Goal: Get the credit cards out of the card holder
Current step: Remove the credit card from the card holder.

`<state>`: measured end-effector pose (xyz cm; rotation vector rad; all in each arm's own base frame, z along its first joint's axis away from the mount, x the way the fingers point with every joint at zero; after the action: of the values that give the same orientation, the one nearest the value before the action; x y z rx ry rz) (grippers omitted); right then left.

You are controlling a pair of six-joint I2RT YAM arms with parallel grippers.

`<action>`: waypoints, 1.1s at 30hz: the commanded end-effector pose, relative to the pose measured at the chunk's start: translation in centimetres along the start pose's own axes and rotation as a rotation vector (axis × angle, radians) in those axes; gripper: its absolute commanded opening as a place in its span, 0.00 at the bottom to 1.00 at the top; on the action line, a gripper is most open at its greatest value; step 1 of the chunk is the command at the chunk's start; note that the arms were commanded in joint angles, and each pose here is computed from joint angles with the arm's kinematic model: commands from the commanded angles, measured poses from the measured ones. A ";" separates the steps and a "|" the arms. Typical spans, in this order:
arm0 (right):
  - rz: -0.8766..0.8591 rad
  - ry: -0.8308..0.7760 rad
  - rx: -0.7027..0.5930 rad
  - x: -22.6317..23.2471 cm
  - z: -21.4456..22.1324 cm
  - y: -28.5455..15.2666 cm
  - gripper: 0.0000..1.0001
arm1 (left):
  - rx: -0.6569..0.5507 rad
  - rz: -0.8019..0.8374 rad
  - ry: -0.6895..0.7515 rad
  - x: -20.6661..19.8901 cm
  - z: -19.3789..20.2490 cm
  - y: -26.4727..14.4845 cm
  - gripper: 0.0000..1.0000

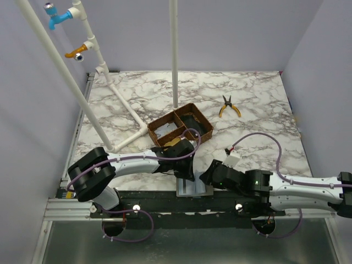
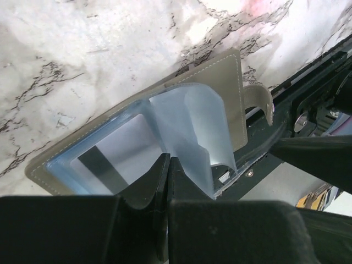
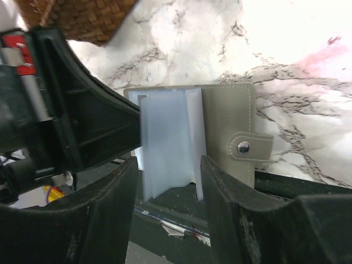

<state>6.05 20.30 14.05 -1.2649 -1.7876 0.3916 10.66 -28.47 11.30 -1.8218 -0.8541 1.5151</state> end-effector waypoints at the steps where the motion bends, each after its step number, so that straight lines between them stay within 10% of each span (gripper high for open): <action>1: 0.037 0.035 -0.105 -0.9 -2.1 -1.8 0.54 | 0.016 0.010 0.013 -1.4 -0.1 0.8 0.01; 33: -0.087 0.144 0.077 -1.3 3.9 3.9 0.20 | 0.039 -0.070 0.027 -1.5 -2.1 4.5 0.04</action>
<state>5.18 20.24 8.35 -1.2157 -1.7041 0.4299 12.73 -33.58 9.13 -1.7608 -0.8214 1.5068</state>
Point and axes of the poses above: each gripper's point midway between its finger pads, its own y axis out along the fingers, its own x axis along the line the jaws close on, z = x × y, the point moved 8 cm from there along -y, back along the fingers, and after that the axes turned 8 degrees about -y, right-handed, at the moved point
